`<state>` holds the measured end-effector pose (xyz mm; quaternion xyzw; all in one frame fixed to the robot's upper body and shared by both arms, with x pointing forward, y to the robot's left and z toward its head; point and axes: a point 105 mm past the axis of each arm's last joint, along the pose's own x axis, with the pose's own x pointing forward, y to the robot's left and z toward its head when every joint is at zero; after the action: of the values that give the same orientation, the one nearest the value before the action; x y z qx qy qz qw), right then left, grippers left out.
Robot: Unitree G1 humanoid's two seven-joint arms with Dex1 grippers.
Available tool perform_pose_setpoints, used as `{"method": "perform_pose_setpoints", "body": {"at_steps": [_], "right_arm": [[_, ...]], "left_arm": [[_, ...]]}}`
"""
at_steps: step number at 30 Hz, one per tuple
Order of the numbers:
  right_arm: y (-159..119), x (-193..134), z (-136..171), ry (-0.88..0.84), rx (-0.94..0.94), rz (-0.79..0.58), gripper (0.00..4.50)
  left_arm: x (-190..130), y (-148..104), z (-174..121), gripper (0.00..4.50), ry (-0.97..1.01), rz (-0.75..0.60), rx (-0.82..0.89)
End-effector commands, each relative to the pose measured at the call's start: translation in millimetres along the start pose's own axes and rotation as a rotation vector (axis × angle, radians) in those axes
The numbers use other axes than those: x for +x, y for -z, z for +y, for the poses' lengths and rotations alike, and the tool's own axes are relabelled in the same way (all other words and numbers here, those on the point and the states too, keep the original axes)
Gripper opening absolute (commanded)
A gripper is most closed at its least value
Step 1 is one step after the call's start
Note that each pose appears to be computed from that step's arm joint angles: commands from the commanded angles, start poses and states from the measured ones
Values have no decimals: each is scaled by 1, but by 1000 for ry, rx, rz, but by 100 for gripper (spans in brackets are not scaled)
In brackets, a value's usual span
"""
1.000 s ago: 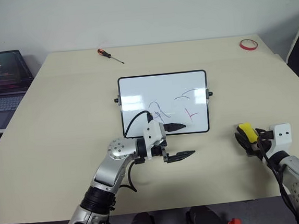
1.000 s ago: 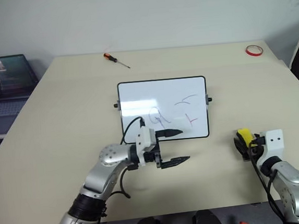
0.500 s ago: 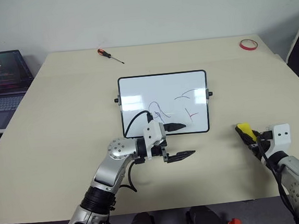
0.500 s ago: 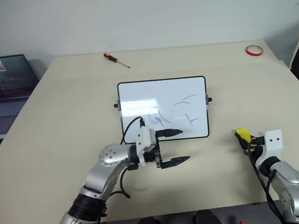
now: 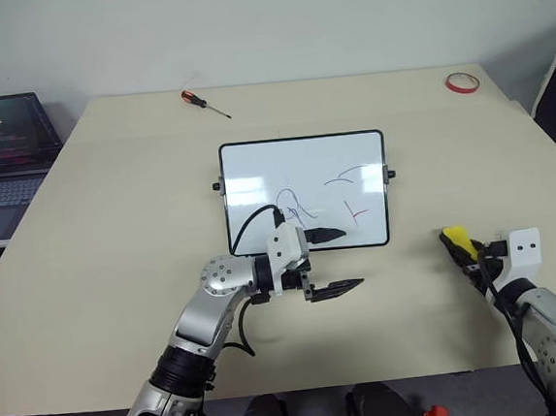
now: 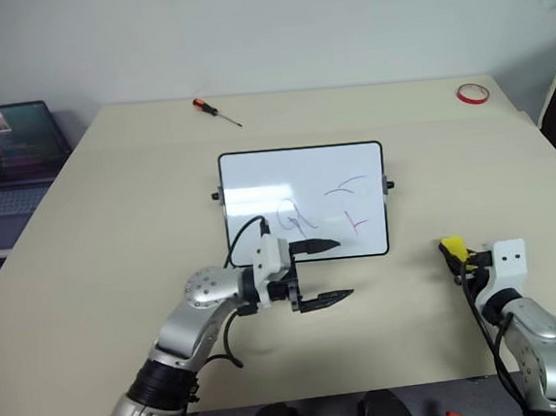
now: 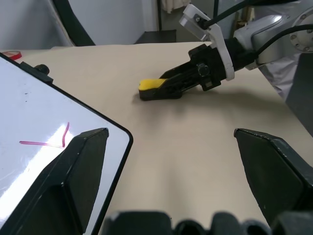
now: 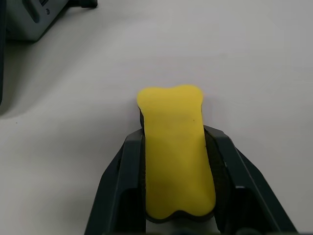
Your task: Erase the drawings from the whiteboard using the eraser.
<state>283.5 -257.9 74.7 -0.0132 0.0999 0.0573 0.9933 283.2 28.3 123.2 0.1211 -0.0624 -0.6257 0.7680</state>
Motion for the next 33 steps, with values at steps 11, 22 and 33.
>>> {"method": "perform_pose_setpoints", "body": {"at_steps": [11, 22, 33], "right_arm": [[-60, 23, 33, -63, -125, -286, 124], [-104, 63, 70, -120, -156, -462, 124], [-116, 77, 88, -162, -173, -514, 124]], "left_arm": [[-28, -4, 31, 450, -375, 26, 125], [-42, 15, 31, 450, -557, 87, 101], [-42, 14, 34, 450, -573, 89, 111]]}}
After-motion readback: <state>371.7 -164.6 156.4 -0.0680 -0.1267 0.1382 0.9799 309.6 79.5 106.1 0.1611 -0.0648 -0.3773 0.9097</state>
